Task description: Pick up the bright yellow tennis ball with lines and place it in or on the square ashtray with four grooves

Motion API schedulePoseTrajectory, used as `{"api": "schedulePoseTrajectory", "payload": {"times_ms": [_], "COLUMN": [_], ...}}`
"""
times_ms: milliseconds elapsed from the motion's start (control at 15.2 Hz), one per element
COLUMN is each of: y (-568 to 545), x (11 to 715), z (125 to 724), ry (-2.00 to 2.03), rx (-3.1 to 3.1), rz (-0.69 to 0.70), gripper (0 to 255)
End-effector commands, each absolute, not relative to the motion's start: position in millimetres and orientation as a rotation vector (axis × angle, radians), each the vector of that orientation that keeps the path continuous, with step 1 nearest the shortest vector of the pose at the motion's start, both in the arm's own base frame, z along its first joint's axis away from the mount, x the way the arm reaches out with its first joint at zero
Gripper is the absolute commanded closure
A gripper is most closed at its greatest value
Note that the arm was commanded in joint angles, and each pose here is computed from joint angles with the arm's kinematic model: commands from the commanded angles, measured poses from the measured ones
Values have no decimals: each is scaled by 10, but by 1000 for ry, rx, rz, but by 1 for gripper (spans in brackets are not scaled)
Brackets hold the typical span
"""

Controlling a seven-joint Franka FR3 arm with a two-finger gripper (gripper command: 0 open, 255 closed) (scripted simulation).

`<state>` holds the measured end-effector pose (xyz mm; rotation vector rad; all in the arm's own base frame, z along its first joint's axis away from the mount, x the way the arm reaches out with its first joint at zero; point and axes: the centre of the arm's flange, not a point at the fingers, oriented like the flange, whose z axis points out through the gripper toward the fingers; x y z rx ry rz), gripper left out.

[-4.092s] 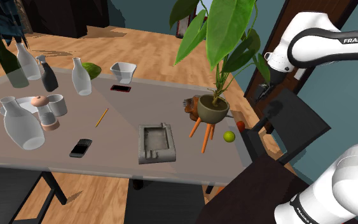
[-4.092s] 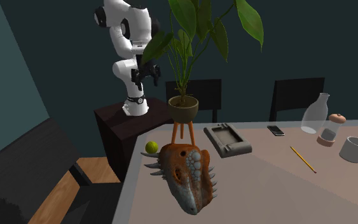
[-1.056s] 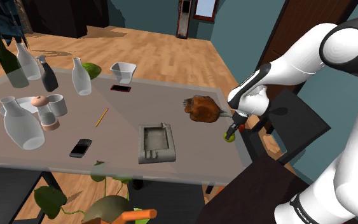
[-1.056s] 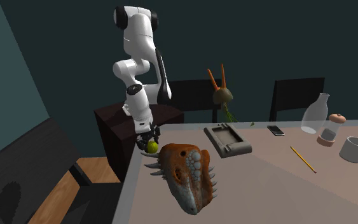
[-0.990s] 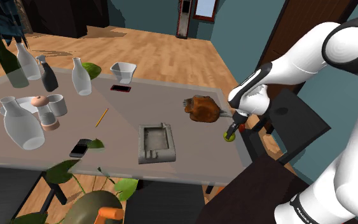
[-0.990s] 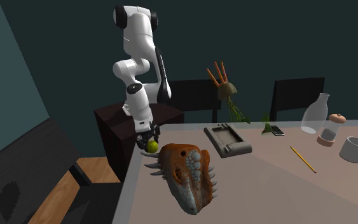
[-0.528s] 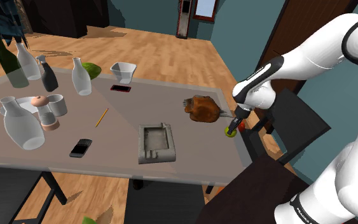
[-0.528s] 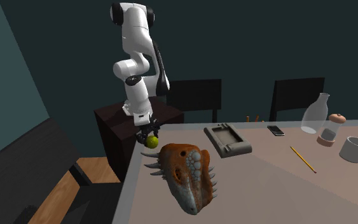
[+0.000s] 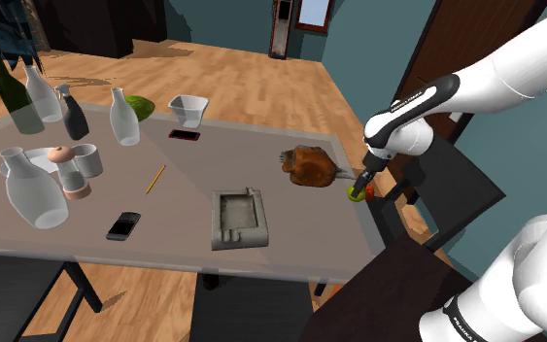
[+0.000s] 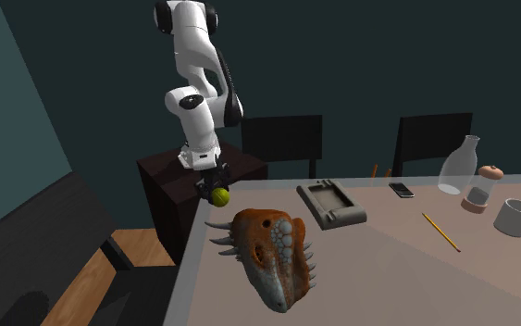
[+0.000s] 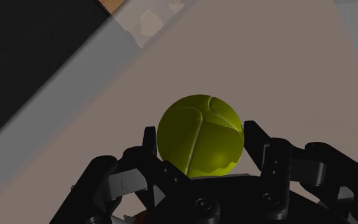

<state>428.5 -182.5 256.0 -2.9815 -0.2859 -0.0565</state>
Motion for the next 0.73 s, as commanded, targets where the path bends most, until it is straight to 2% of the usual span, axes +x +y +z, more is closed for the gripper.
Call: {"api": "schedulePoseTrajectory", "payload": {"times_ms": [0, 330, 660], "y": [-1820, -1820, -1238], "x": [4290, 4290, 4601], "z": [2672, 2918, 2927], "ry": [-286, -286, -286], "rx": [-2982, -2982, -2982], "rz": [-56, -56, -56], "gripper": [255, 255, 255]}}
